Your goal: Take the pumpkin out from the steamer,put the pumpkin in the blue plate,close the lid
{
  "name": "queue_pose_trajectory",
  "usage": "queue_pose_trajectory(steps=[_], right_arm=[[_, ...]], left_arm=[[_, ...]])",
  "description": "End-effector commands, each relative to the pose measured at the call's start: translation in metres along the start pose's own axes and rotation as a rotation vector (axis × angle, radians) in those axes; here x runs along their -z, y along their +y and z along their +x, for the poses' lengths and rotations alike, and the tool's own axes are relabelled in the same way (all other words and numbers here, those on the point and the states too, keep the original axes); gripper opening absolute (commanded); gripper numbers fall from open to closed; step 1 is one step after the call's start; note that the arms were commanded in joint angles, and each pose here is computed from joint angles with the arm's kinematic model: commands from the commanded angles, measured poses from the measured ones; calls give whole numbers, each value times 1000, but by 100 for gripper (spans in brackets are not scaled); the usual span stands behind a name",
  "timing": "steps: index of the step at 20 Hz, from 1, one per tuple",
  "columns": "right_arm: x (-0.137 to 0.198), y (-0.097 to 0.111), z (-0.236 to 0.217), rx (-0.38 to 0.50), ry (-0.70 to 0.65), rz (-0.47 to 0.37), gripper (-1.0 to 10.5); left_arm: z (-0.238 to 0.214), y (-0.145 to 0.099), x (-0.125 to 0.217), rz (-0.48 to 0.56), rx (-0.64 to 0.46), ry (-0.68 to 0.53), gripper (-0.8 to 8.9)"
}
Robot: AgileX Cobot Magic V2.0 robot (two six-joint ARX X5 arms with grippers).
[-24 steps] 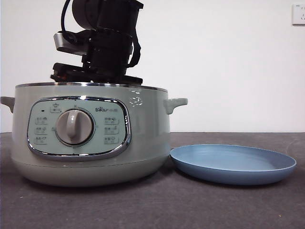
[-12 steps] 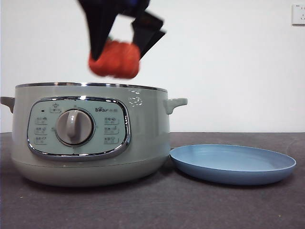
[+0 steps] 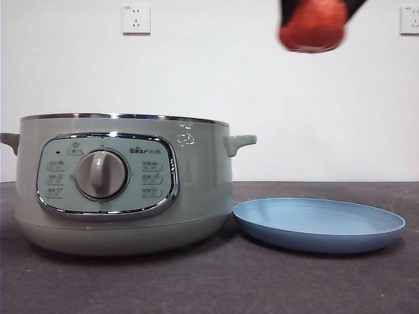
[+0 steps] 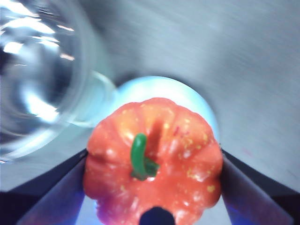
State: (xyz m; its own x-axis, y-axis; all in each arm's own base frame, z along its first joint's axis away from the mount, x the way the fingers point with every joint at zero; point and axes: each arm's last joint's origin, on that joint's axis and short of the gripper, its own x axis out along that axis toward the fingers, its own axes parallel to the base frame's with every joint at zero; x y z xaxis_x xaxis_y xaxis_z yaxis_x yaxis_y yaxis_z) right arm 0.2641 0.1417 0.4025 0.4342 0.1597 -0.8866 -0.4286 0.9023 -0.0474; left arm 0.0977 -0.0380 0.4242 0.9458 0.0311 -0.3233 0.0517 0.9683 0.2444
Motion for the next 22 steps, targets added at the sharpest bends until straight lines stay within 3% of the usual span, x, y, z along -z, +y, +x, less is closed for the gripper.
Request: queue_pose_trajectory(steps=[1, 7, 13, 17, 22], right_arm=[[20, -8, 1, 59, 51, 44, -11], [69, -14, 8, 114, 30, 94, -11], [93, -11, 62, 104, -18, 97, -11], [91, -4, 102, -49, -72, 76, -11], [77, -2, 135, -80, -87, 58, -11]], left_arm=[[-6, 4, -7, -36, -14, -75, -9], [-3, 0, -12, -55, 67, -113, -9], [18, -13, -16, -24, 154, -64, -9], [32, -23, -19, -10, 224, -40, -9], [37, -28, -21, -11, 286, -48, -9]])
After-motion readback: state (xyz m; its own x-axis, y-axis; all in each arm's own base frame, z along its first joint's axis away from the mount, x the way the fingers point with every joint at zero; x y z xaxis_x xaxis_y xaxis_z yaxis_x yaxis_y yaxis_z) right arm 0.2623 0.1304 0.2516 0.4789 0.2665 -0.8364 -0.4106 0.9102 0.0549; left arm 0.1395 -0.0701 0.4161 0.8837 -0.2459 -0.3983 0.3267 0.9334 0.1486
